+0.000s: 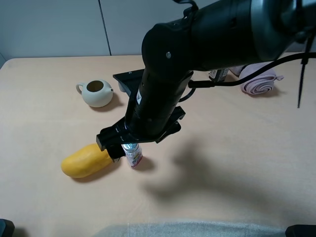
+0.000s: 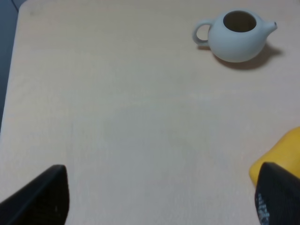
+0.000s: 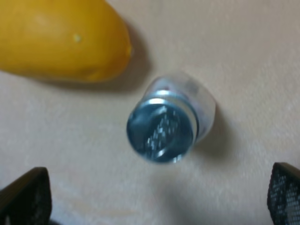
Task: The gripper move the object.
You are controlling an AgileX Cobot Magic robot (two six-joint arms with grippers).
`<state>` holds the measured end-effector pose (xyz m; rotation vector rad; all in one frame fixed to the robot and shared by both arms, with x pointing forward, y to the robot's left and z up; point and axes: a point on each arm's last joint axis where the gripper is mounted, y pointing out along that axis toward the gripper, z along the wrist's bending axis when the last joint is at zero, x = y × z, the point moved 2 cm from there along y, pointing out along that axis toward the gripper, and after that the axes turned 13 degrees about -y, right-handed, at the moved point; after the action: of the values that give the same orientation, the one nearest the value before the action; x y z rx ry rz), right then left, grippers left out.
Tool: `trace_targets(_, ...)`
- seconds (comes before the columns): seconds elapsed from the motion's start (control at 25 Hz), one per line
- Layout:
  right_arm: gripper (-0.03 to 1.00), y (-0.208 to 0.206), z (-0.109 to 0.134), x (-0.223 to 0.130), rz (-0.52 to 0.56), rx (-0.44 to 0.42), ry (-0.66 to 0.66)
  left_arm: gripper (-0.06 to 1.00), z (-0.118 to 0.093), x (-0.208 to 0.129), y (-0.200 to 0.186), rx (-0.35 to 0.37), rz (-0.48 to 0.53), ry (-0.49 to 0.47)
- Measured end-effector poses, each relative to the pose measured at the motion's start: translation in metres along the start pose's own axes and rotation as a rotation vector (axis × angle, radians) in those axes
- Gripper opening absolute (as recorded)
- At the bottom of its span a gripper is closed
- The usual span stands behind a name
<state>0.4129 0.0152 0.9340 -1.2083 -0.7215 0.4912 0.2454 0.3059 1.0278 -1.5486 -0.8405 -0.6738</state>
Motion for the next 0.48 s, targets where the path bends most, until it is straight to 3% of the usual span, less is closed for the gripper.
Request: trace_targets(0.48,0.69,-0.076,0.003,-0.013,-0.055,0.018,-0.027,0.79,0.0,0.0,0.0,0.0,0.0,0.0)
